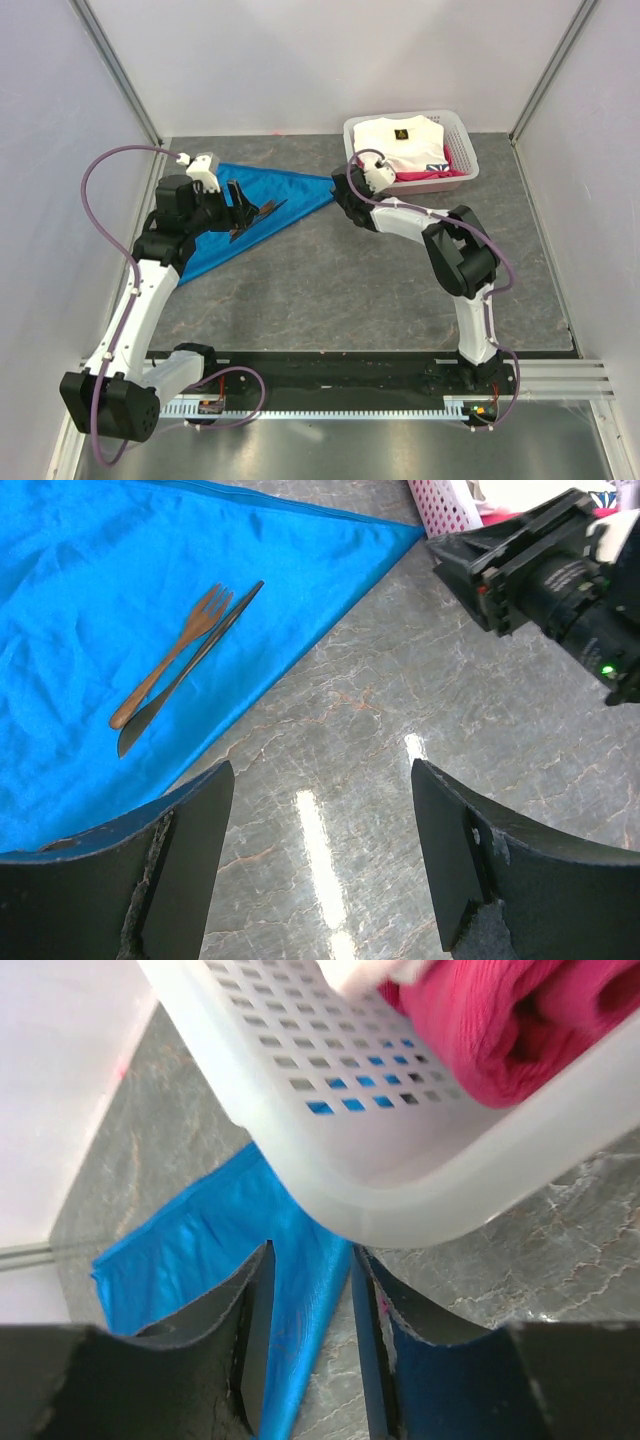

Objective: Fold the napkin, place the utensils inside, and roll it up
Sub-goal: Place the utensil onto the napkin, then fold the napkin

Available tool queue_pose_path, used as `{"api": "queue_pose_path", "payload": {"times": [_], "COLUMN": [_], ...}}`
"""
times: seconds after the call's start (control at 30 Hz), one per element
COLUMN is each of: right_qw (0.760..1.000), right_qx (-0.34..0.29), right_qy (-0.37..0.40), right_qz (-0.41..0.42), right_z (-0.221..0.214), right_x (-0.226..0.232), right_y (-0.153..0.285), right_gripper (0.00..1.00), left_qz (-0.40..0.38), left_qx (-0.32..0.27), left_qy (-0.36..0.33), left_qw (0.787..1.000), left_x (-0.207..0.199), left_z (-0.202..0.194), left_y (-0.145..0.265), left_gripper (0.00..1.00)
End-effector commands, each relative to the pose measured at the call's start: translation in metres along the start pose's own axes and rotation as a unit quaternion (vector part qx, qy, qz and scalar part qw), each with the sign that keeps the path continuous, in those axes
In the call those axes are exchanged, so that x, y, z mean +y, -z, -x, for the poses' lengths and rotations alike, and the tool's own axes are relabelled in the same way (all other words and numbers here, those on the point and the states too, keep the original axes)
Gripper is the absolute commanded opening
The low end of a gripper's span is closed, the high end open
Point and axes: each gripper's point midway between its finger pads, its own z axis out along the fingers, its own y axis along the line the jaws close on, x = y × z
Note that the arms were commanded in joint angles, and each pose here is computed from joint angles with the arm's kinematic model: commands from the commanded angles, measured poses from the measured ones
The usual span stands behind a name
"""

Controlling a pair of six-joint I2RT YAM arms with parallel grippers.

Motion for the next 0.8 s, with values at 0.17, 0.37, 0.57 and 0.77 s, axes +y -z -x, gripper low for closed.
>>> {"api": "queue_pose_path", "payload": {"times": [0.17,0.37,0.57,0.77], "right_qw": [0.999,0.999,0.999,0.999], "right_qx": [0.046,0.045,0.047,0.050], "right_qy": [0.000,0.004,0.005,0.004], "right_qz": [0.018,0.015,0.015,0.004], "right_z": [-0.041,-0.047,-0.053,-0.056], "right_x": [-0.001,-0.004,-0.004,-0.013], "right_y": [-0.025,-0.035,-0.040,-0.040], "right_gripper": [0.40,0.40,0.37,0.32], "left_qz": [-0.017,-0.019,-0.020,-0.020], "left_qx": [-0.010,-0.009,-0.007,-0.009], "left_qy": [-0.003,-0.002,-0.002,-0.002], "left_qw": [1.000,1.000,1.000,1.000], "left_x": [-0.005,-0.006,-0.006,-0.007], "left_z": [0.006,0.006,0.005,0.006], "left_y": [-0.006,-0.006,-0.007,-0.006], "left_gripper": [0.79,0.79,0.79,0.79]}}
